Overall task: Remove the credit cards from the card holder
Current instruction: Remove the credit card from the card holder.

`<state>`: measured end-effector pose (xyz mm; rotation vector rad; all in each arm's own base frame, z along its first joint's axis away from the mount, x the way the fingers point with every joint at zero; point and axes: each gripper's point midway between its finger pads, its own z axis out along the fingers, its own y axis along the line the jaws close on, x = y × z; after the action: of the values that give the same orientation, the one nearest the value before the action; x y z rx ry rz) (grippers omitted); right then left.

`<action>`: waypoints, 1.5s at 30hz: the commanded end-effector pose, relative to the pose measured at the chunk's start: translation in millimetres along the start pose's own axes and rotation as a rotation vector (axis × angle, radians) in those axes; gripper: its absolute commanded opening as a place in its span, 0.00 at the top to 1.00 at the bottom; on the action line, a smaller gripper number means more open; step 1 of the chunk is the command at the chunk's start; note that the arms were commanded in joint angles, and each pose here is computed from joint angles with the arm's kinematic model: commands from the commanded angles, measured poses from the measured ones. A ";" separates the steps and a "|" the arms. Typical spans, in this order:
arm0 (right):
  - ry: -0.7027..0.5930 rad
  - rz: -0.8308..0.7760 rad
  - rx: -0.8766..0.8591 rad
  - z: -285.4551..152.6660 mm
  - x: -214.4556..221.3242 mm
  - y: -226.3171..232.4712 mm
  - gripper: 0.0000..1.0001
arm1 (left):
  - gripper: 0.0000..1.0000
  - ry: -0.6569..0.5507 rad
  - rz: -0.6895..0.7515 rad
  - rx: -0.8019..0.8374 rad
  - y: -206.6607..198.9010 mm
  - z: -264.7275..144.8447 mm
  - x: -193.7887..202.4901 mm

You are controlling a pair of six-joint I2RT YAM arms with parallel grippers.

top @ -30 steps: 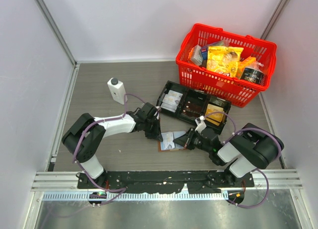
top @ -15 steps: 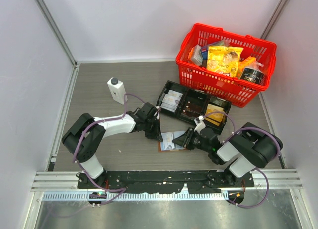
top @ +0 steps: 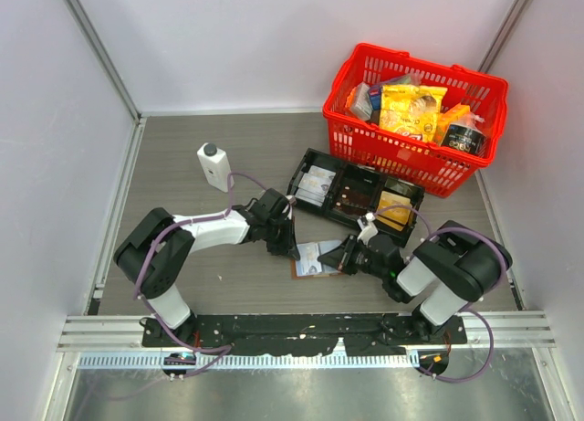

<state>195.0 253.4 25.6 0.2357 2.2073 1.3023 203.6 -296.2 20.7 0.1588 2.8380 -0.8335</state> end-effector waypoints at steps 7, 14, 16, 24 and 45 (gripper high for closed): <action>-0.054 -0.046 0.006 -12.0 -15.7 0.8 0.97 | 1.00 0.093 -0.018 -0.203 58.4 17.6 35.9; -0.062 -0.054 0.034 -14.2 -18.1 -3.0 0.98 | 1.00 0.087 -0.013 -0.194 56.5 17.0 34.6; -0.058 -0.056 0.044 -13.7 -17.5 -4.7 0.98 | 1.00 0.082 -0.010 -0.191 55.7 15.5 34.0; -0.028 -0.040 0.016 -7.6 -14.0 -0.3 0.99 | 0.82 -0.023 0.063 -0.042 2.9 -5.3 10.2; -0.022 -0.028 0.005 -5.1 -12.3 1.1 0.99 | 0.68 -0.111 0.124 0.032 -41.0 -24.6 -16.3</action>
<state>196.7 241.5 26.3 0.2329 2.2207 1.2634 196.3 -310.6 33.5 0.2553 2.7770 -0.8241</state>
